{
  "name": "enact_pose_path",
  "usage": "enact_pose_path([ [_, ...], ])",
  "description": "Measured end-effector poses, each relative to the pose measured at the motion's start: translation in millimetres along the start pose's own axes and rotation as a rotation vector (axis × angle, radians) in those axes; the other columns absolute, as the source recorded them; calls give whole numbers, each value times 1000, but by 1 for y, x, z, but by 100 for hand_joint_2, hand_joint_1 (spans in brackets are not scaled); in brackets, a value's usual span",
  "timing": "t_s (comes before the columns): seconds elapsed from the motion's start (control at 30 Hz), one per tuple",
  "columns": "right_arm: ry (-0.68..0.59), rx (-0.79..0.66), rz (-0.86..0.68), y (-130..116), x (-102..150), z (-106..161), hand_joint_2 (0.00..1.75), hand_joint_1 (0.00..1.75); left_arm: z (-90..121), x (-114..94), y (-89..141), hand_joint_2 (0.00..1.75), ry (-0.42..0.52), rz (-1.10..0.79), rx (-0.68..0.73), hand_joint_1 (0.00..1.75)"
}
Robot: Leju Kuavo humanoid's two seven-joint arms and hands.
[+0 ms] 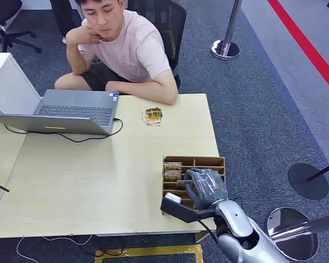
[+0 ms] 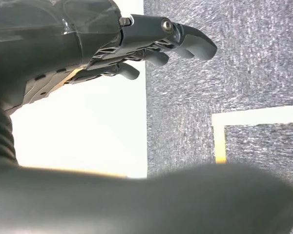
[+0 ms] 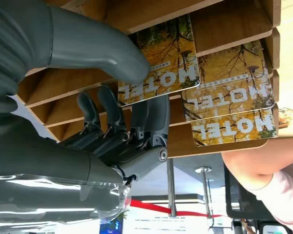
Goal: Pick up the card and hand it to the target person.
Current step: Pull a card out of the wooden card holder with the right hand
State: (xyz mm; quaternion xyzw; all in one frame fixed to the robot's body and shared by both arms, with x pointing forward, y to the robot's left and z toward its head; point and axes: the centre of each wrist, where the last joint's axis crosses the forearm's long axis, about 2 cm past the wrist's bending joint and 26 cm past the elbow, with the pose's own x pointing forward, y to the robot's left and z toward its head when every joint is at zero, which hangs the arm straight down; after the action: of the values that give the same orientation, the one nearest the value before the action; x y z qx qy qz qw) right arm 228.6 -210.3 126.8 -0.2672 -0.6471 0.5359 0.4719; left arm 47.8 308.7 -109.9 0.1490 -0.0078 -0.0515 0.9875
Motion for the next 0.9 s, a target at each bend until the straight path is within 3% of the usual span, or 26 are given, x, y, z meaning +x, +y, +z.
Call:
enact_pose_path([
  [0.2,1,-1,-1,0,0,0,175,131,0,0,0,175,-5,0,0,0],
  [0.37,1,-1,-1,0,0,0,175,117,0,0,0,175,-12,0,2,0],
  [0.63,4,-16,7,2,0,3,175,117,0,0,1,175,-22,7,24,0],
  [0.77,-17,-80,3,-4,-1,6,175,117,0,0,1,175,-26,9,24,0],
  [0.9,-53,-211,-15,-26,-2,6,175,117,0,0,1,175,-27,20,22,0],
])
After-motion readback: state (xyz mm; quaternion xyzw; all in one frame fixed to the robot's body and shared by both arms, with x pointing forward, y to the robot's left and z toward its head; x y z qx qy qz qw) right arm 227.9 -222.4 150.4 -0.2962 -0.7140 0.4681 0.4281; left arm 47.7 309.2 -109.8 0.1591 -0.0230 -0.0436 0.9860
